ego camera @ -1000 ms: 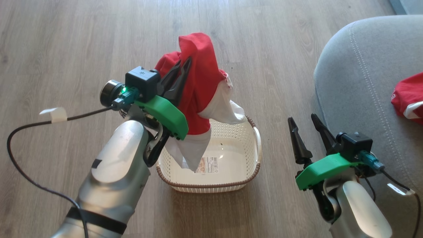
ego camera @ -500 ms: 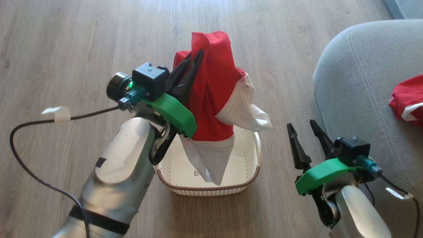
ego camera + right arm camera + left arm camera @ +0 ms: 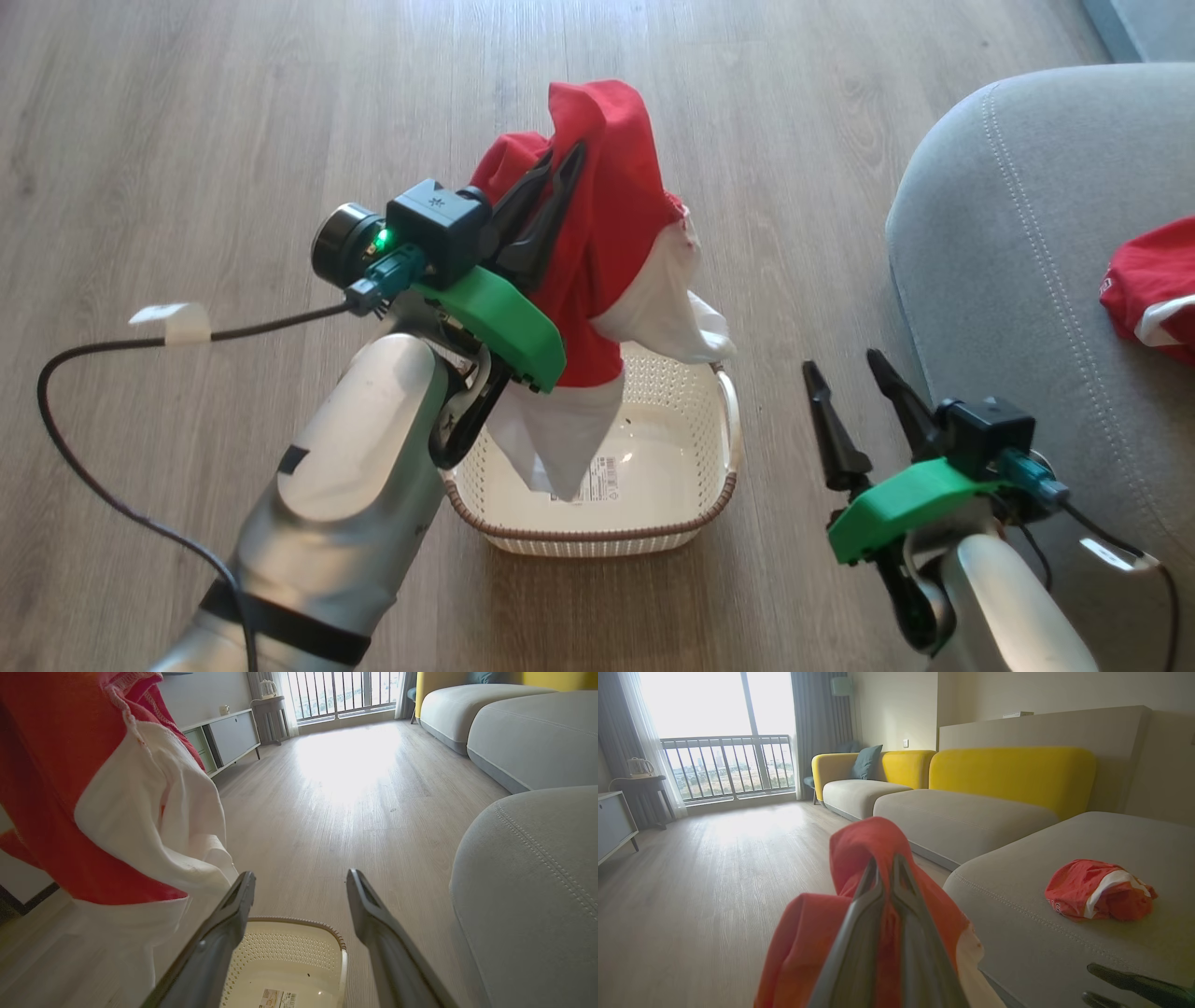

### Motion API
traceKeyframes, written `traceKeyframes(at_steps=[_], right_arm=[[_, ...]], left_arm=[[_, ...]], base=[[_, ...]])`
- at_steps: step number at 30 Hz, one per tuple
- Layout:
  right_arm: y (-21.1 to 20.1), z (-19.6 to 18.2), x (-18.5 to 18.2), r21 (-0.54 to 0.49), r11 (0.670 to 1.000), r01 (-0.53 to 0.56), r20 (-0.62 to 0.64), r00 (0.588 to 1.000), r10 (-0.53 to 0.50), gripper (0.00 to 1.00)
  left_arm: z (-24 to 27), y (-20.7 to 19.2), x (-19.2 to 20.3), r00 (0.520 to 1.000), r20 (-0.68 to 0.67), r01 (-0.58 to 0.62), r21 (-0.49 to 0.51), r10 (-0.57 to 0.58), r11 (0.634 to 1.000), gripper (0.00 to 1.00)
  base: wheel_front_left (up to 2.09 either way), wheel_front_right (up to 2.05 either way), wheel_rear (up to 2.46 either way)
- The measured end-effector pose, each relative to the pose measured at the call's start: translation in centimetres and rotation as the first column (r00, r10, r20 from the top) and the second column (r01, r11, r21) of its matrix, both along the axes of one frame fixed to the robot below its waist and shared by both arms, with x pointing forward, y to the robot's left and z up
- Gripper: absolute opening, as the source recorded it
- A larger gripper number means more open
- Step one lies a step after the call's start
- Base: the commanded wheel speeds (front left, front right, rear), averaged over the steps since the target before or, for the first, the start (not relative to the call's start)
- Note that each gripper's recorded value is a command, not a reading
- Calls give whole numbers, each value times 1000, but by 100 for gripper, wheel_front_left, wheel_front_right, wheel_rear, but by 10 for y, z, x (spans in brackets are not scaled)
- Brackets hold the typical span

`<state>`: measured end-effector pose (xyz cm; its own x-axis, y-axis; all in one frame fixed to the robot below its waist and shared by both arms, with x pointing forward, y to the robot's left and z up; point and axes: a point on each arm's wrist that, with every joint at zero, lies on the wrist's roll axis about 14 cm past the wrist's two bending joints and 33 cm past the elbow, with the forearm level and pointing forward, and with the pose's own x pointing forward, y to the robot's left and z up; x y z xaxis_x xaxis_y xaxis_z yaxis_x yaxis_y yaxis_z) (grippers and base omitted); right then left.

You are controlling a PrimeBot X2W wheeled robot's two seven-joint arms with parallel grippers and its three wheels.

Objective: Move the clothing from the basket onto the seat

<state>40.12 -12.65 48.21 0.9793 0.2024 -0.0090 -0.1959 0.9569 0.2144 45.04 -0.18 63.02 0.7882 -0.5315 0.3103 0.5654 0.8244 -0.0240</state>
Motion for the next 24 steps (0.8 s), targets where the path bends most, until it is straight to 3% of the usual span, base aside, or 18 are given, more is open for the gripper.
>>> traceKeyframes(at_steps=[8, 15, 24], right_arm=[[42, 27, 10, -46, 990, -131, 86, 987, 135, 100], [98, 74, 26, -156, 943, -295, 217, 921, 324, 100], [112, 100, 45, -248, 909, -334, 268, 878, 396, 100]], left_arm=[[-4, 0, 2, 1000, -14, 3, -4, -3, 1000, 0], [-8, 0, 1, 1000, -20, 8, 2, -8, 1000, 0], [-11, 0, -1, 1000, -28, 13, 7, -12, 1000, 0]], base=[[0, 0, 0], [0, 0, 0], [0, 0, 0]])
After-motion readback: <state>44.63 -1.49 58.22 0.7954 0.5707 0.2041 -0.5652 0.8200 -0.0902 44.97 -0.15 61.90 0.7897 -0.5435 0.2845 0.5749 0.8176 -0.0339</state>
